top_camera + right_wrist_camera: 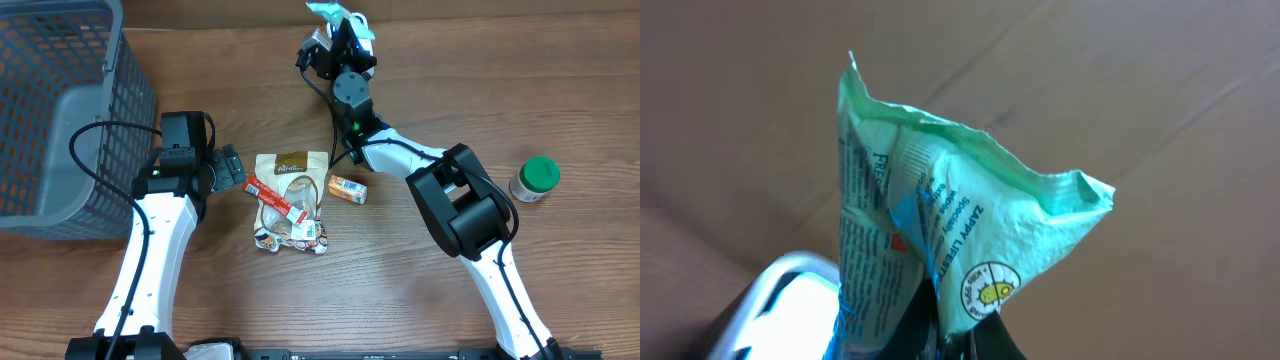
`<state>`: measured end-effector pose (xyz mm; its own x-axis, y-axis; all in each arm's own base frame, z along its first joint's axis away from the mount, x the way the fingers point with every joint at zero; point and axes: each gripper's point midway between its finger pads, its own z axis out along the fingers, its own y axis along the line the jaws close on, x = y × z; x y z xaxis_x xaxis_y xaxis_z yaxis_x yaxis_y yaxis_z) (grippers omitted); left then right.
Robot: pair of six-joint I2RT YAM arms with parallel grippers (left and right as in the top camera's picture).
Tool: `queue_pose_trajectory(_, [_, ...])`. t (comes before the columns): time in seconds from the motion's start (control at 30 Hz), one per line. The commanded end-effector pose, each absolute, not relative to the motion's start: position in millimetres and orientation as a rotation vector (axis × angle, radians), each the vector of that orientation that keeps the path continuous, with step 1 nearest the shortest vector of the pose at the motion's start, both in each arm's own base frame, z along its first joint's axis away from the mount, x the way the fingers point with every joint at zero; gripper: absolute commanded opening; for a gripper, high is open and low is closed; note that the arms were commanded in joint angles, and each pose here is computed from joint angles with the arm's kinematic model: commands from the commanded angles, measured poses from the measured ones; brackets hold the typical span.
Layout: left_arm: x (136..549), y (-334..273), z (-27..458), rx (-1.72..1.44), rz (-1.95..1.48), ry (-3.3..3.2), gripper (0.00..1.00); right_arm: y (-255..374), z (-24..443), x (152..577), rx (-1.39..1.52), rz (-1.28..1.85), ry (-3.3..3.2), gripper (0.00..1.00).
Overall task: Scan the item barcode
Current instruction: 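Carry the mint-green snack to the scanner and hold it there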
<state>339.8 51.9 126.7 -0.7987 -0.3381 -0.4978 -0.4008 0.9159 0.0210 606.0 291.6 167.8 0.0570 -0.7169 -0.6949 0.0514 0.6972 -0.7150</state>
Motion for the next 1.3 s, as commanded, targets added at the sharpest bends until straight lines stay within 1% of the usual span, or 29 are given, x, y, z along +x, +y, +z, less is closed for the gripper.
queue_pose_trajectory(0.0, [342.4,53.6,130.7,-0.529,0.182,2.565,1.0,285.8,160.3,610.9,-0.501,-0.545,1.458,0.04])
queue_pose_trajectory(0.37, [342.4,53.6,130.7,-0.529,0.182,2.565,1.0,279.6,155.3,612.7,-0.463,-0.539,1.47,0.04])
queue_pose_trajectory(0.47, [342.4,53.6,130.7,-0.529,0.182,2.565,1.0,272.5,158.2,612.7,-0.402,-0.539,1.477,0.04])
queue_pose_trajectory(0.57, [342.4,53.6,130.7,-0.529,0.182,2.565,1.0,257.0,175.4,611.5,-0.292,-0.56,1.438,0.04])
queue_pose_trajectory(0.7, [342.4,53.6,130.7,-0.529,0.182,2.565,1.0,233.6,223.7,597.8,-0.042,-0.531,1.298,0.03])
queue_pose_trajectory(0.77, [342.4,53.6,130.7,-0.529,0.182,2.565,1.0,229.2,244.3,589.7,0.019,-0.517,1.251,0.03])
queue_pose_trajectory(1.07, [342.4,53.6,130.7,-0.529,0.182,2.565,1.0,246.2,294.6,578.7,-0.039,-0.466,1.403,0.03])
queue_pose_trajectory(1.27, [342.4,53.6,130.7,-0.529,0.182,2.565,1.0,242.7,339.6,550.8,-0.024,-0.3,1.551,0.03])
